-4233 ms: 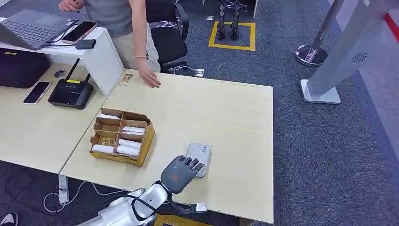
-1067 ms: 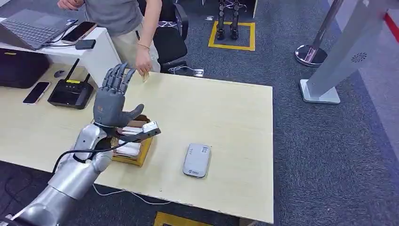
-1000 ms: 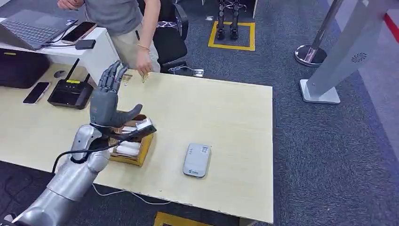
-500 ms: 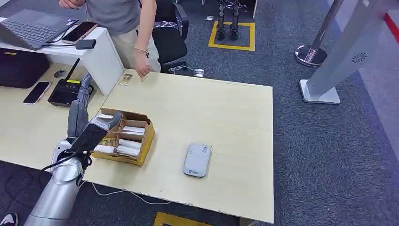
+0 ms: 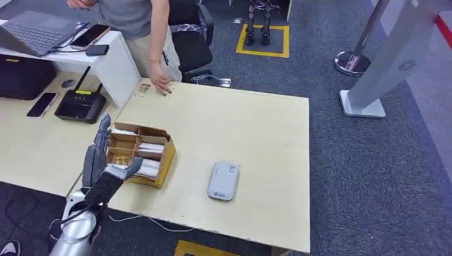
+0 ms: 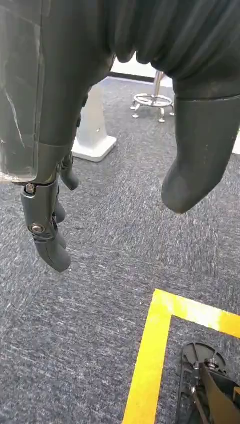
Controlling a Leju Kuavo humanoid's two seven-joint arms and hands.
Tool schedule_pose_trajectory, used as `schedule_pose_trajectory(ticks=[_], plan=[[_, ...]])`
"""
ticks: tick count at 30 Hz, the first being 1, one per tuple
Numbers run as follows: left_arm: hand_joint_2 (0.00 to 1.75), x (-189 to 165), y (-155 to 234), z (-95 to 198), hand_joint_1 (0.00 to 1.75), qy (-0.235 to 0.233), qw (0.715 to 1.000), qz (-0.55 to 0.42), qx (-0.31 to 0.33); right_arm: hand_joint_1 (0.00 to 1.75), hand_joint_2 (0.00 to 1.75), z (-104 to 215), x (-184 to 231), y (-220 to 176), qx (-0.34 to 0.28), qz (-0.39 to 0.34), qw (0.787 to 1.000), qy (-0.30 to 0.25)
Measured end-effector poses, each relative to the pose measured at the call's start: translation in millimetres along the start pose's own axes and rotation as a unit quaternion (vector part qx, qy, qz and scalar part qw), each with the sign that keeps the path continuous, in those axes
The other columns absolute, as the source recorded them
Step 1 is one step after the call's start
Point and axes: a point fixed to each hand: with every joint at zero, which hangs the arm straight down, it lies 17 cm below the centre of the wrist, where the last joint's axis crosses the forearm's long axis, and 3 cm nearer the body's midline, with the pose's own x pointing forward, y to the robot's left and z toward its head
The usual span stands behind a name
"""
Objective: Pass the card to the sensor for recognition and then transmit it.
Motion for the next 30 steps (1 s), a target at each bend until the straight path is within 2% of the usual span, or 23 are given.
schedule_pose_trajectory(ticks=[14,25,30], plan=[[1.75,-16,-17,34,0.00,0.052,0.999,-0.006,-0.014,0.00,1.75,0,0,-2,-0.006,-0.012,1.000,0.001],[1.75,-26,-15,46,0.00,0.049,0.985,-0.162,-0.021,0.00,1.75,0,-1,-2,-0.006,-0.017,1.000,0.002],[1.75,-26,-18,48,0.00,0.041,0.979,-0.198,-0.032,0.00,1.75,0,1,-3,-0.006,-0.018,1.000,-0.001]])
